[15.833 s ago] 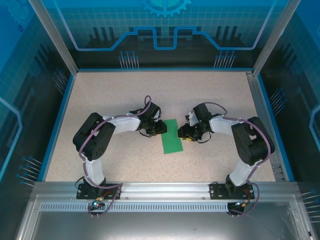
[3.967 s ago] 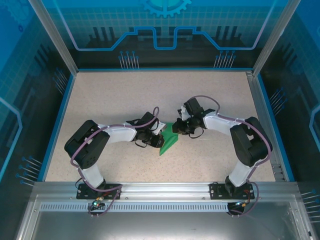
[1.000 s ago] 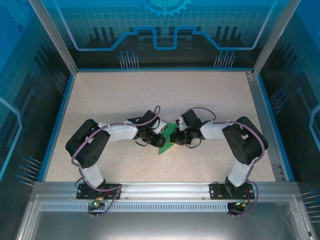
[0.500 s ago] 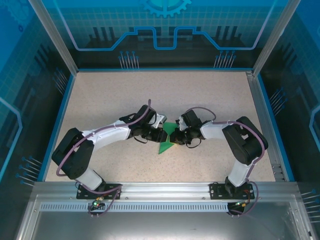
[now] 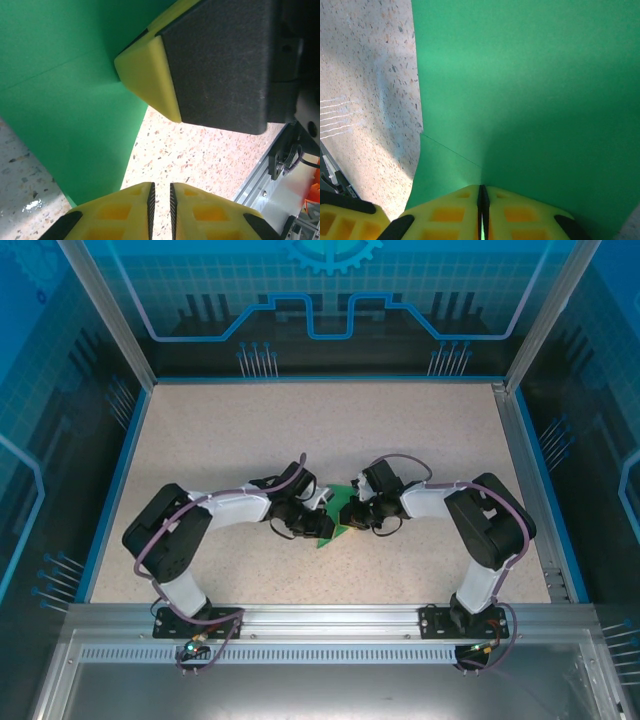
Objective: Fold a paper plane with a square sheet of paper (pick it up from the middle)
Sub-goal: Third fold the triangle at the center of the table.
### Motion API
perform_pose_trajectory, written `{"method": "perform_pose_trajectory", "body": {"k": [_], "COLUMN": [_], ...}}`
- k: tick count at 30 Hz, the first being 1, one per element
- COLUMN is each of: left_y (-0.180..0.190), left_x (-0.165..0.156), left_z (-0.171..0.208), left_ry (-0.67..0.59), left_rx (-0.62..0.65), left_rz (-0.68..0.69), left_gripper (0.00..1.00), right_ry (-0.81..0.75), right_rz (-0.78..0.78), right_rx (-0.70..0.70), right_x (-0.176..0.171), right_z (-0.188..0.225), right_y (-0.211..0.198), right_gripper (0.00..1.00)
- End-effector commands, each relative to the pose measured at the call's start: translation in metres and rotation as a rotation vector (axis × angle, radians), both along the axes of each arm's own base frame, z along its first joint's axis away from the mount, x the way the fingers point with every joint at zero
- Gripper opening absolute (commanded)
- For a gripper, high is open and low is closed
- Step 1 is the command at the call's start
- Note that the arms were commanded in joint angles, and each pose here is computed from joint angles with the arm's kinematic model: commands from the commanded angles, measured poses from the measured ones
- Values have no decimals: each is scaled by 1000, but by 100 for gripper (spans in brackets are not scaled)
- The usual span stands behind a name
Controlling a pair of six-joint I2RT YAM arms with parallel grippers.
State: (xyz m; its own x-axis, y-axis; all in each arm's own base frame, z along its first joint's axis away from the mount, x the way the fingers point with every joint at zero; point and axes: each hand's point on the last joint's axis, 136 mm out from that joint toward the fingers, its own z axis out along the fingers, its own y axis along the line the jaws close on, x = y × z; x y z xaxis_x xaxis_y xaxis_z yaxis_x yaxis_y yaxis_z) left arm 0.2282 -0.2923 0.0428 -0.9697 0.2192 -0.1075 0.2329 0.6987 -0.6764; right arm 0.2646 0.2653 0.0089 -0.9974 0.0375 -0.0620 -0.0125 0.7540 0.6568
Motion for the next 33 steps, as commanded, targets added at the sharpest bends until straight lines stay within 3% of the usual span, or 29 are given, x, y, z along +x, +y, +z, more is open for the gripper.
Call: {"method": "perform_pose_trajectory", "body": {"k": [1, 15, 33], "left_y": [-2, 22, 47], "left_x": [-4, -25, -43], "left_z": [-9, -49, -49], "left_ry": [39, 103, 105], "left_rx": [0, 116, 186], "left_rz": [-11, -28, -13], "left_gripper": [20, 19, 18], "right_ry": [64, 63, 79], "right_rz": [-21, -10, -13], "right_rx": [-156, -203, -250], "right_x": [-18, -18, -18], "right_z": [-31, -33, -43], "right_y": [-24, -30, -40], "right_gripper": [12, 13, 13]}}
